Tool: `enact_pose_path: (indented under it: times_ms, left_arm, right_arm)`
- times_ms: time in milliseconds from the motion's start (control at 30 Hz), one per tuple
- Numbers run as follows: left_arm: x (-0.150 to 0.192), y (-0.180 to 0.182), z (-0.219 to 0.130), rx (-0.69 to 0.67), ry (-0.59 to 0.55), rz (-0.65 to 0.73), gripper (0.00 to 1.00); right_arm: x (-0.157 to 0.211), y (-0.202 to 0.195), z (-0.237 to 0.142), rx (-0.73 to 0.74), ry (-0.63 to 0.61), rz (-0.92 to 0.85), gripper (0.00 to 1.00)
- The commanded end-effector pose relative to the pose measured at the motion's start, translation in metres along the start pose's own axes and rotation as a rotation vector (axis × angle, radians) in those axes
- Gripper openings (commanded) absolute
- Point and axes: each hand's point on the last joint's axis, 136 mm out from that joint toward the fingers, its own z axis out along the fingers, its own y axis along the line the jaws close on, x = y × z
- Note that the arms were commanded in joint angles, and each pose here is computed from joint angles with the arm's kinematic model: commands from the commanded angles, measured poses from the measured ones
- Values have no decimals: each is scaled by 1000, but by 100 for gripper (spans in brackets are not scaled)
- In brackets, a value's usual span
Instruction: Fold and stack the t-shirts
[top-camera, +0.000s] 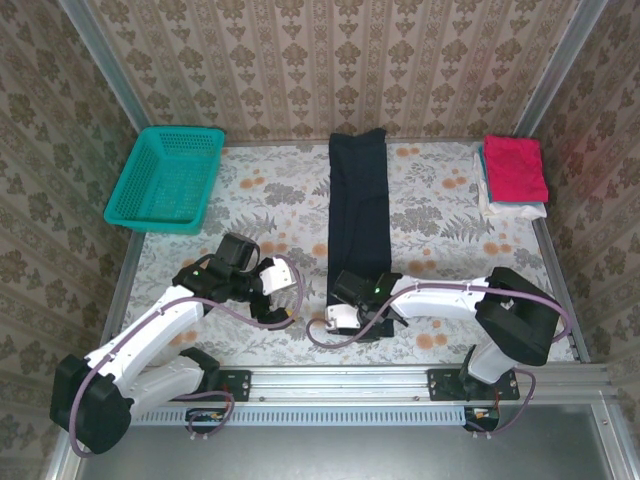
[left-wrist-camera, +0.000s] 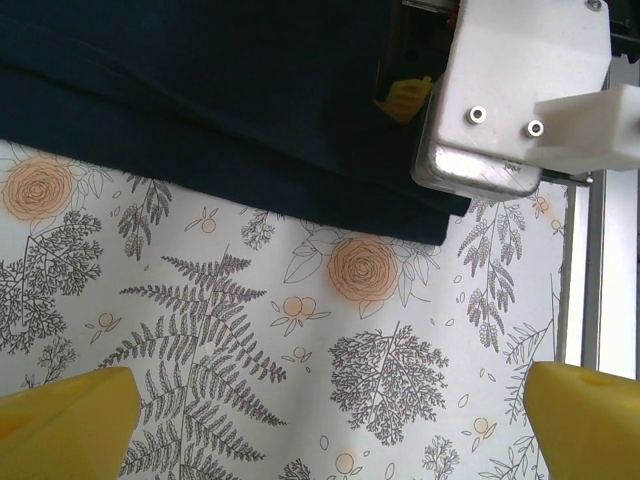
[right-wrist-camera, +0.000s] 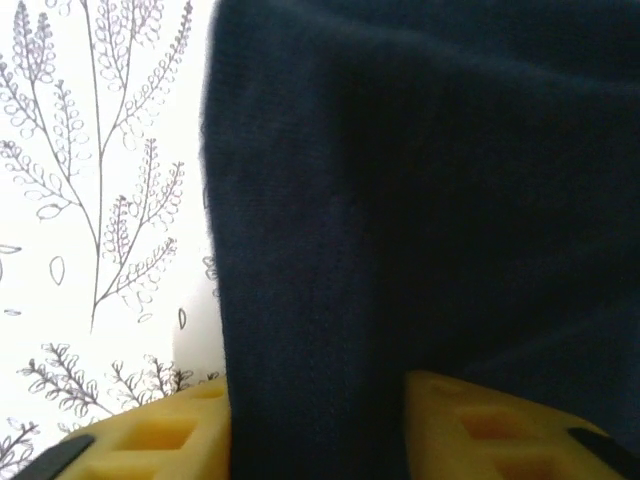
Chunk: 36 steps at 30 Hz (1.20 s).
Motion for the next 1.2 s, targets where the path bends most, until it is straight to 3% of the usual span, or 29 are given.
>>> enact_pose_path:
  times_ms: [0, 100, 167, 367, 500, 800, 1167]
  left_arm:
    - [-1, -5, -1, 12, -16, 15, 100]
    - [-1, -4, -1, 9, -16, 16, 100]
    - [-1, -4, 0, 11, -16, 17, 100]
    - [-5, -3, -1, 12, -27, 24, 100]
    - [-7, -2, -2, 11, -34, 28, 100]
    - [-6, -2, -4, -1, -34, 29, 100]
    - [-5, -1, -3, -4, -32, 28, 100]
  right_arm:
    - [33, 9, 30, 6, 136, -10, 29]
    - [33, 12, 24, -4, 130, -2, 8]
    - [29, 15, 13, -19, 103, 5, 0]
    - [7, 16, -32, -55, -57, 65, 0]
    - [8, -1, -49, -44, -81, 76, 0]
    - [12, -93, -73, 78, -81, 75, 0]
    - [21, -190, -71, 205, -26, 61, 0]
